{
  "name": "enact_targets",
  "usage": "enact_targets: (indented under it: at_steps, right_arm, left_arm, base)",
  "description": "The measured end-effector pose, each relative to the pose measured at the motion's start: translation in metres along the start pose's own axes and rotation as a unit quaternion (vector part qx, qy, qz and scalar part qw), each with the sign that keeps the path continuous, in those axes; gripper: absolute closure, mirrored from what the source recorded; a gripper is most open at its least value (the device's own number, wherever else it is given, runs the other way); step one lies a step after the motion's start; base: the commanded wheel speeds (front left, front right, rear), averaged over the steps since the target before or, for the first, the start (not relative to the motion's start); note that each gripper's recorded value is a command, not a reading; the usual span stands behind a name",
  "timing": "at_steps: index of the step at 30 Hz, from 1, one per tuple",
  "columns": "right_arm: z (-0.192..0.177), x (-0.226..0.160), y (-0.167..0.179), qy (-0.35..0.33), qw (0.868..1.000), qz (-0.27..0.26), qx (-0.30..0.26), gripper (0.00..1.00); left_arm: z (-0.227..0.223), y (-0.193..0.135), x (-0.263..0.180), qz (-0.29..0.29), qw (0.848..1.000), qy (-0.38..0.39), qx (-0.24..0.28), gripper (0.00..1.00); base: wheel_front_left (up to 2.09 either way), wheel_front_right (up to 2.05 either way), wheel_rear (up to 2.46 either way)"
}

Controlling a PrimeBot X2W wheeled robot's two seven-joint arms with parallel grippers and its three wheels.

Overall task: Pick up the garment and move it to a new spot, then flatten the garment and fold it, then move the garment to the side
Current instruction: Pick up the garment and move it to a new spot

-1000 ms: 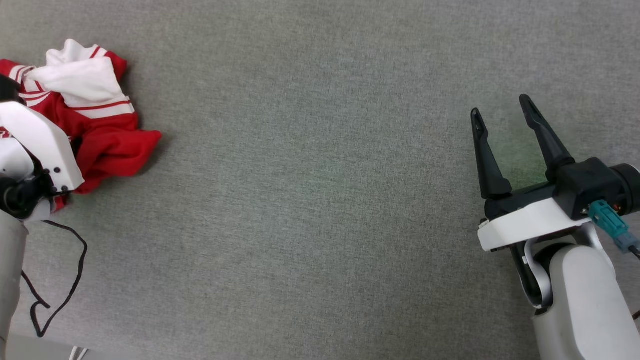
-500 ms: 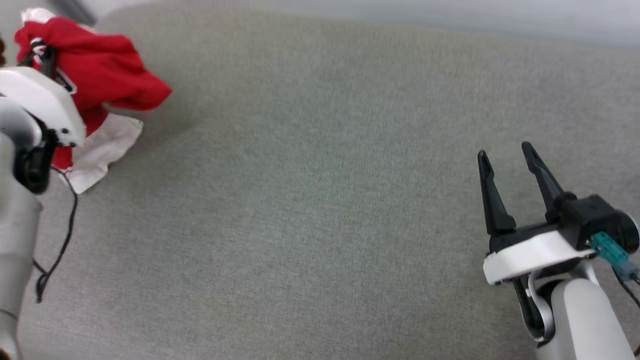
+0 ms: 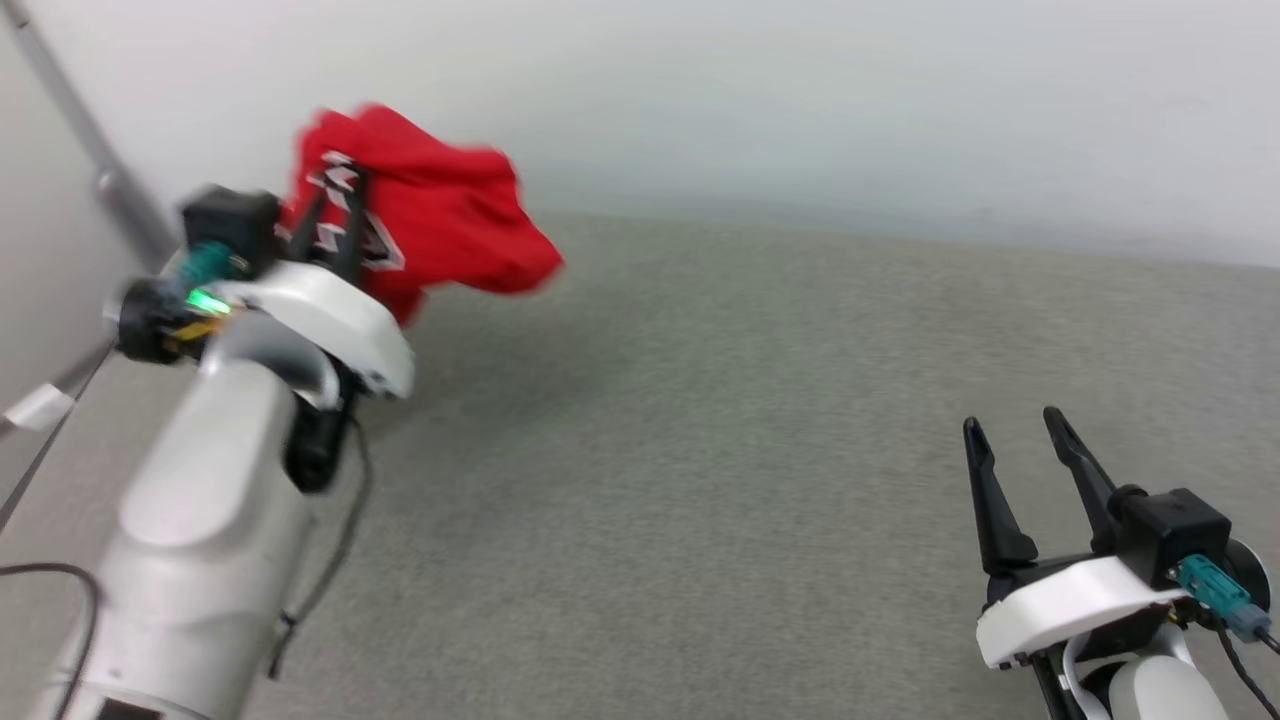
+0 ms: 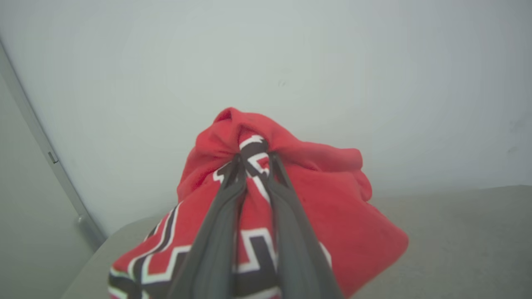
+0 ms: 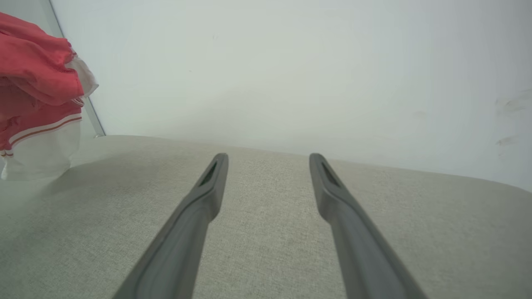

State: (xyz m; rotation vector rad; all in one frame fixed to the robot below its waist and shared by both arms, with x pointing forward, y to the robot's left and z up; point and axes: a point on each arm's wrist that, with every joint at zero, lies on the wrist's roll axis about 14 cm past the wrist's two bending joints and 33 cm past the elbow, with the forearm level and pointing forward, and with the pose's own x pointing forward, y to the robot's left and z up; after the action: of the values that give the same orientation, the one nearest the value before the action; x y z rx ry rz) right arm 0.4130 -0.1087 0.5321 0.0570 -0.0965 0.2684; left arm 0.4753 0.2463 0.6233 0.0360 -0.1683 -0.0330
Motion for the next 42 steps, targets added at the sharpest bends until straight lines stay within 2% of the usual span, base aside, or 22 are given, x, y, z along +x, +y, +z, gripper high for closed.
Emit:
enact_targets:
  at_steps: [6, 12, 16, 21, 24, 25, 28, 33, 38, 42]
  right_arm:
    - [0.012, -0.033, -0.031, -0.003, 0.999, -0.053, -0.011, 0.00]
    - [0.016, -0.066, -0.065, 0.000, 0.993, -0.113, -0.016, 0.00]
    - [0.008, -0.073, -0.075, 0.014, 0.991, -0.130, -0.012, 0.00]
    - [-0.004, -0.069, -0.080, 0.028, 0.990, -0.135, -0.007, 0.00]
    - [-0.008, -0.065, -0.081, 0.031, 0.990, -0.135, -0.005, 0.00]
    - [-0.010, -0.064, -0.080, 0.034, 0.990, -0.134, -0.004, 0.00]
    - [-0.012, -0.058, -0.077, 0.033, 0.991, -0.127, -0.002, 0.00]
    - [-0.007, -0.051, -0.070, 0.024, 0.993, -0.113, -0.004, 0.00]
    - [0.002, -0.049, -0.061, 0.013, 0.995, -0.100, -0.007, 0.00]
    - [0.006, -0.049, -0.055, 0.009, 0.996, -0.092, -0.008, 0.00]
  left_arm:
    - [0.002, -0.118, -0.003, -0.133, 0.990, -0.023, -0.050, 1.00]
    - [-0.024, -0.237, -0.040, -0.275, 0.957, 0.018, -0.095, 1.00]
    - [-0.071, -0.280, -0.077, -0.329, 0.932, 0.096, -0.118, 1.00]
    - [-0.144, -0.294, -0.121, -0.350, 0.905, 0.213, -0.117, 1.00]
    - [-0.166, -0.297, -0.137, -0.356, 0.894, 0.248, -0.114, 0.50]
    - [-0.167, -0.297, -0.138, -0.357, 0.893, 0.249, -0.115, 0.00]
    - [-0.156, -0.294, -0.133, -0.353, 0.904, 0.213, -0.117, 0.00]
    - [-0.106, -0.286, -0.108, -0.327, 0.930, 0.113, -0.125, 0.00]
    - [-0.070, -0.247, -0.086, -0.255, 0.959, 0.047, -0.117, 0.00]
    - [-0.059, -0.202, -0.078, -0.179, 0.978, 0.023, -0.102, 0.00]
  base:
    - [0.00, 0.00, 0.00]
    - [0.00, 0.00, 0.00]
    - [0.00, 0.00, 0.00]
    - [0.00, 0.00, 0.00]
    - [0.00, 0.00, 0.00]
    - [0.00, 0.00, 0.00]
    - [0.00, 0.00, 0.00]
    - [0.00, 0.00, 0.00]
    - [0.00, 0.00, 0.00]
    - [0.00, 0.00, 0.00]
